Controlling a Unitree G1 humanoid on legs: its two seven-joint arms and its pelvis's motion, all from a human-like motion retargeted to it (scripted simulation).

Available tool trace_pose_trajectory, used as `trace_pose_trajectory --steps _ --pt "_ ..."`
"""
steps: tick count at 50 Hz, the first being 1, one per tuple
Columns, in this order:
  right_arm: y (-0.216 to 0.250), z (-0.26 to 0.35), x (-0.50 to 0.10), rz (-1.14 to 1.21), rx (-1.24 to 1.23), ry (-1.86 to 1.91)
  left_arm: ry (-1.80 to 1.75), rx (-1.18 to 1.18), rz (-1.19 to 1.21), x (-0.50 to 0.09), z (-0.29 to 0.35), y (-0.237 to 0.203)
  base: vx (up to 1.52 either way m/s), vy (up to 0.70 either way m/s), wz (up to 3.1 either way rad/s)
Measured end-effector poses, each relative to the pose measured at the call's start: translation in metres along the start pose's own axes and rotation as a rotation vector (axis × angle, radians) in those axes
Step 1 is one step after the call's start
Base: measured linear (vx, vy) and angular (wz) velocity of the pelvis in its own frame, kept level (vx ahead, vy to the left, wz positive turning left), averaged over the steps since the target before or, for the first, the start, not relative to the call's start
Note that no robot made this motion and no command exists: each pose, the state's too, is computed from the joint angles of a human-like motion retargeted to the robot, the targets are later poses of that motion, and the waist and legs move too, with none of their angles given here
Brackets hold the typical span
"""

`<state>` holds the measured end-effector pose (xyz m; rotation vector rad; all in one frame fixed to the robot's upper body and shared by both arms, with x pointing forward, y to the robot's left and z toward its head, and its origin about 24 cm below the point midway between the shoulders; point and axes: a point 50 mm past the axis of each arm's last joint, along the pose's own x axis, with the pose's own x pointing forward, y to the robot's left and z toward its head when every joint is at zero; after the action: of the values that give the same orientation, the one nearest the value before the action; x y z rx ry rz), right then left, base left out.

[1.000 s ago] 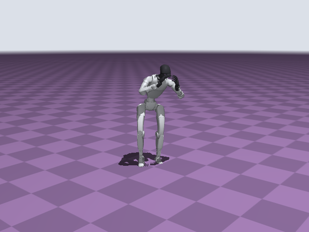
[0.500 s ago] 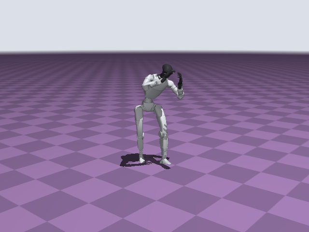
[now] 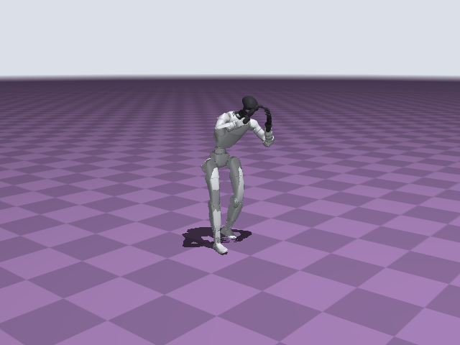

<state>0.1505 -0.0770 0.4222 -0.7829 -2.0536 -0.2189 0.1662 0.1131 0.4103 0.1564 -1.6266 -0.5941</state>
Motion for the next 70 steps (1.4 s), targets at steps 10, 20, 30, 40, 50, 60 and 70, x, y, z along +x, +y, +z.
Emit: trace_pose_trajectory --steps 10,20,30,40,50,60,70 --pt "-0.012 0.006 0.007 -0.117 0.027 -0.044 0.068 0.032 0.099 -0.007 0.008 0.019 0.72 -0.21 -0.52" --pt "-0.011 0.01 0.003 -0.1 0.008 -0.058 0.059 -0.031 0.055 -0.008 0.004 0.014 0.73 -0.04 0.1" --pt "-0.007 0.006 0.001 -0.011 -0.027 -0.052 0.008 -0.116 0.052 -0.001 -0.002 0.0 0.64 0.2 0.95" --pt "-0.011 0.001 0.0 0.047 -0.16 -0.088 -0.006 -0.114 0.032 0.0 -0.009 -0.013 0.62 0.13 1.96" --pt "-0.02 -0.006 -0.003 0.067 -0.281 -0.09 -0.001 -0.04 0.062 0.005 -0.022 -0.021 0.74 -0.16 1.47" --pt "-0.037 0.006 0.0 -0.081 -0.271 -0.105 0.025 -0.099 0.167 0.0 -0.009 -0.001 0.72 0.07 0.61" --pt "-0.035 0.006 -0.016 -0.072 -0.224 -0.053 0.06 -0.139 0.165 -0.003 -0.014 0.0 0.71 0.16 -0.06"
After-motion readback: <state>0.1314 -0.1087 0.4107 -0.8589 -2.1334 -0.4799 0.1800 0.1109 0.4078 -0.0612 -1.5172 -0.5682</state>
